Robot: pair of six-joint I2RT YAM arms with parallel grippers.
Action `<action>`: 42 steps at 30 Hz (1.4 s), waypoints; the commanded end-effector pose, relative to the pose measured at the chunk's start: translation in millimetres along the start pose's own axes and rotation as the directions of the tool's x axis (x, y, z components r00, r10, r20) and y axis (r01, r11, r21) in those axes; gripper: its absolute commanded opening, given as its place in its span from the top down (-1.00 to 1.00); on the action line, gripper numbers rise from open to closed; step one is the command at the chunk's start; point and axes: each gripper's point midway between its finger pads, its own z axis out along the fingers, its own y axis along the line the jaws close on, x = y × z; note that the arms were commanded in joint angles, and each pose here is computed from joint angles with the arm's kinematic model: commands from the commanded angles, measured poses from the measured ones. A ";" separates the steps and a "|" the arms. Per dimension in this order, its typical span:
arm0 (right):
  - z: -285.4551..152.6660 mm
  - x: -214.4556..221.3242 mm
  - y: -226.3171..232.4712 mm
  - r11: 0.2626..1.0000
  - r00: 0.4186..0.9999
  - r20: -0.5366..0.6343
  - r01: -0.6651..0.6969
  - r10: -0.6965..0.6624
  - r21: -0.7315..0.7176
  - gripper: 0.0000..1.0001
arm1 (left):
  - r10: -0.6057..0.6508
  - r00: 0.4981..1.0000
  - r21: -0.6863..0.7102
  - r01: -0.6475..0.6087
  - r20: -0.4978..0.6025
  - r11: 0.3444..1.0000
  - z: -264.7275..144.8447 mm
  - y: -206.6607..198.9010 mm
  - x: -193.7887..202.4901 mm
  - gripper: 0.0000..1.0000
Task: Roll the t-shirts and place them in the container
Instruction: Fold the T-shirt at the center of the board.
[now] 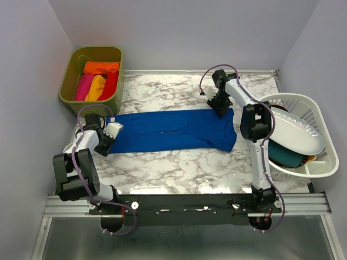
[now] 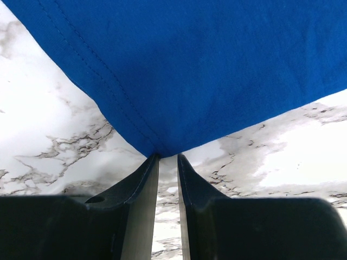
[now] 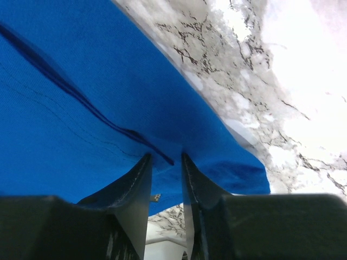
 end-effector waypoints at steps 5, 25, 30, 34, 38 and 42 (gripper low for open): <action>2.9 0.0 -3.0 1.000 1.000 0.002 -0.003 0.003 -0.001 0.69 | -0.016 0.991 0.025 0.019 -0.133 0.999 10.2 -7.7 32.2 0.38; -55.0 -24.0 -28.7 0.968 0.986 0.075 0.127 -0.146 0.216 0.96 | -0.030 0.992 0.033 0.034 -0.123 0.999 14.5 -8.9 30.0 0.39; -61.6 -41.0 -34.8 0.935 0.967 0.075 0.214 -0.244 0.282 0.98 | -0.036 0.993 0.032 0.040 -0.116 0.999 14.9 -9.3 29.0 0.39; -65.2 -55.1 -34.8 0.905 0.945 0.068 0.285 -0.321 0.316 0.99 | -0.038 0.993 0.036 0.042 -0.114 0.998 15.5 -10.3 28.9 0.39; -68.2 -68.3 -27.5 0.879 0.920 0.070 0.343 -0.386 0.331 0.99 | -0.041 0.993 0.038 0.045 -0.112 0.998 16.1 -11.1 29.0 0.39; -72.3 -79.3 -18.6 0.850 0.889 0.084 0.397 -0.449 0.346 0.99 | -0.041 0.992 0.036 0.045 -0.115 0.998 16.2 -11.6 30.9 0.39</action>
